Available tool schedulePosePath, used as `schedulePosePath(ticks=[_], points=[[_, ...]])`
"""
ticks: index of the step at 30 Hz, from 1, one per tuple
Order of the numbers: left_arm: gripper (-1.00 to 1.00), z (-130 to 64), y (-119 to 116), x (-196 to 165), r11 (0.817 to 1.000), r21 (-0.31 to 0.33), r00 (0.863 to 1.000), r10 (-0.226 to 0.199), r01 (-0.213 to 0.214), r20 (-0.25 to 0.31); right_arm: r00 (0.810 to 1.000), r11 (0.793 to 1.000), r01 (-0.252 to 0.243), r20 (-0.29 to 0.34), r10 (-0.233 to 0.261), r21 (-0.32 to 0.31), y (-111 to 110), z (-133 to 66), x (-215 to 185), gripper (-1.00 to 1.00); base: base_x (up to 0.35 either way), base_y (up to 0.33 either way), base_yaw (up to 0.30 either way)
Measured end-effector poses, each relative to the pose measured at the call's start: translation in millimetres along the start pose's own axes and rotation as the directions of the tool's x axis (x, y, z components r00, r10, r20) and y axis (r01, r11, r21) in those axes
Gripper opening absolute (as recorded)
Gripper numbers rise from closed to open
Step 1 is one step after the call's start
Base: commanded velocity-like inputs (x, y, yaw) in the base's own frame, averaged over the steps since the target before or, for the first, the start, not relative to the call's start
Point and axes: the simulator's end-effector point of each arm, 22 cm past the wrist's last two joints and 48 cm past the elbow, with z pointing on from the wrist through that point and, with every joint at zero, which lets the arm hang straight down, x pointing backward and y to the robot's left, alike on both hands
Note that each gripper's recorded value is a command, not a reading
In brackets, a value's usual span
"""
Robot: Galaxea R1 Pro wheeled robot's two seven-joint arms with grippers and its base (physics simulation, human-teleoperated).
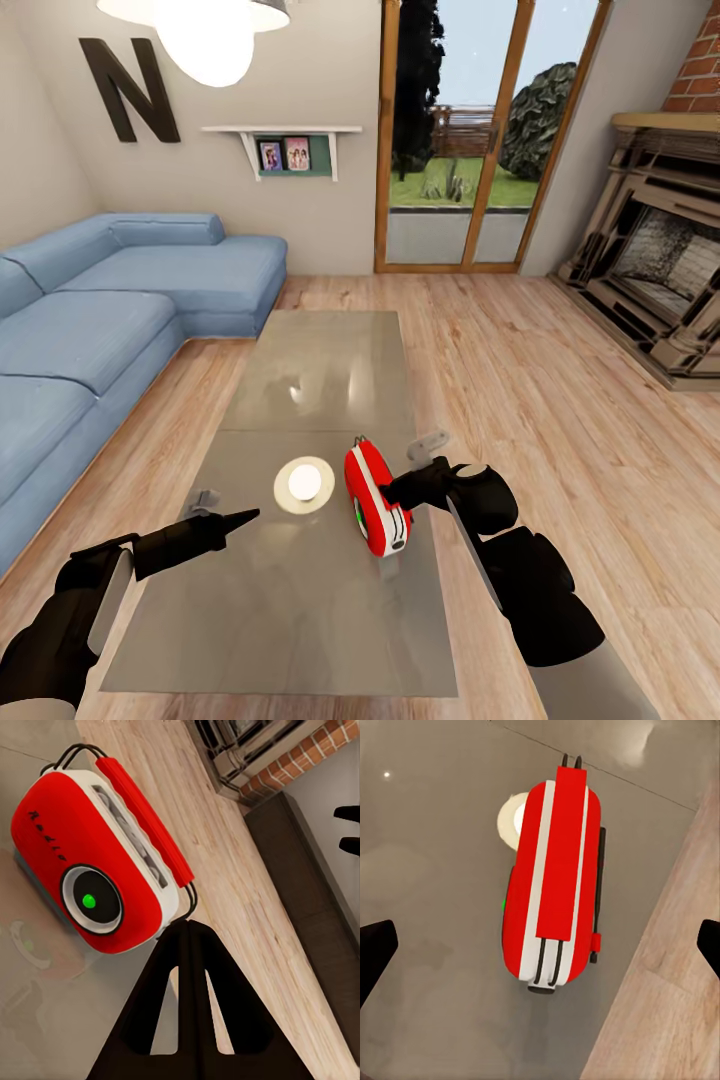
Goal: Turn on the radio receiver that's on the table in the living room.
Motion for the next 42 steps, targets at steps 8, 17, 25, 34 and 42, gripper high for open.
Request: schedulePosePath(ticks=[8,17,25,34,42], points=[[-1.00,-2.0,-4,-5,1.000,0.003,1.000,0.010,-0.010,0.008,1.000,1.000,0.004,0.011,-0.004,0.005,0,-5.2,-5,1.00,0.000,0.000,0.000],[-1.00,-4.2,-9,-10,1.000,0.006,1.000,0.022,-0.022,0.016,1.000,1.000,0.008,0.023,-0.008,0.010,-1,-11.2,-10,1.00,0.000,0.000,0.000],[-1.00,-6.3,-14,-14,0.999,0.010,0.999,0.032,-0.032,0.024,0.999,1.000,0.012,0.034,-0.012,0.017,-2,-16.6,-15,1.00,-0.026,-0.030,0.000],[-1.00,-7.0,-11,-6,1.000,-0.001,1.000,0.018,-0.018,0.007,0.998,0.990,0.058,-0.019,-0.056,0.132,-64,-25.9,12,1.00,-0.049,-0.046,0.000],[-1.00,-16.6,60,131,0.985,-0.156,0.961,-0.113,0.075,-0.252,0.947,0.968,-0.033,-0.302,0.110,0.251,-143,-52.5,209,1.00,0.000,0.000,0.000]])
